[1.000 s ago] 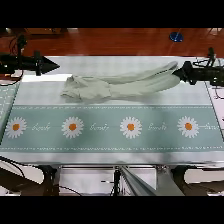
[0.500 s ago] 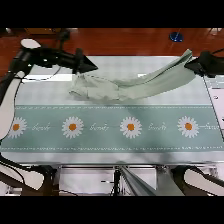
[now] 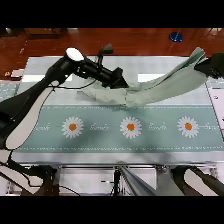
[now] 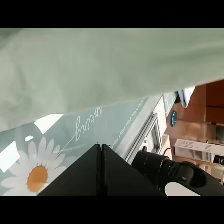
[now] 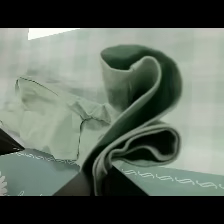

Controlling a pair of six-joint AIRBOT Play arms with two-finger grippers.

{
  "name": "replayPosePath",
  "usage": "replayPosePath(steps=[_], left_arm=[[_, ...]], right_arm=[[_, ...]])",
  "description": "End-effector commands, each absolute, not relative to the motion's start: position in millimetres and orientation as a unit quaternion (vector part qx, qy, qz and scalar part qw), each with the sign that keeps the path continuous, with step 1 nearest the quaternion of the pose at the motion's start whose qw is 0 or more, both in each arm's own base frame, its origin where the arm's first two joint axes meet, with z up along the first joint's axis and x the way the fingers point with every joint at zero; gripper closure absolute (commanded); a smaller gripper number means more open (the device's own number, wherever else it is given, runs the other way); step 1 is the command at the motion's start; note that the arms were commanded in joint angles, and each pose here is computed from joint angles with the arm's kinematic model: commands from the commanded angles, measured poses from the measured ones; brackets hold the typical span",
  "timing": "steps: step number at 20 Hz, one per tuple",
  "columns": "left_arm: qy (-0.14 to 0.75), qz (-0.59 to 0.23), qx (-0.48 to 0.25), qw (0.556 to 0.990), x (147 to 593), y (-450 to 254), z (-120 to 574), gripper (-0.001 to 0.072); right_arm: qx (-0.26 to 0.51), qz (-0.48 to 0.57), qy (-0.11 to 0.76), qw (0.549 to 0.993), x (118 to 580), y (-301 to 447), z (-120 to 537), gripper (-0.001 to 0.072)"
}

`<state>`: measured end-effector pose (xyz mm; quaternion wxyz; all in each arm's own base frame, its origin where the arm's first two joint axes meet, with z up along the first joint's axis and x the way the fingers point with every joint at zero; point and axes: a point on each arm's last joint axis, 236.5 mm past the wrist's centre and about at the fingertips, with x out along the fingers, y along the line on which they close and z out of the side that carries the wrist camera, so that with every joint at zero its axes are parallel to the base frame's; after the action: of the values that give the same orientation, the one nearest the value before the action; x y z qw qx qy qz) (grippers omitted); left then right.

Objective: Fold the shirts.

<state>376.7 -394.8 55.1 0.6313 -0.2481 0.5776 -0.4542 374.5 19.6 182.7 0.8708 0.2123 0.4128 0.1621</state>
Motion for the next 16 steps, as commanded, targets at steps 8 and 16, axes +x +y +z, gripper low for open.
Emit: replayPosePath(steps=[8,16], left_arm=[[0.627,-0.434,-0.247,0.598,338.2,-460.4,-17.9,0.0672],[0.664,-0.427,-0.307,0.532,281.8,-529.5,-61.0,0.0672]], right_arm=[[0.186,0.18,0.414,0.873,329.3,38.2,210.1,0.0688],[0.183,0.183,0.413,0.873,321.3,42.0,215.1,0.0688]])
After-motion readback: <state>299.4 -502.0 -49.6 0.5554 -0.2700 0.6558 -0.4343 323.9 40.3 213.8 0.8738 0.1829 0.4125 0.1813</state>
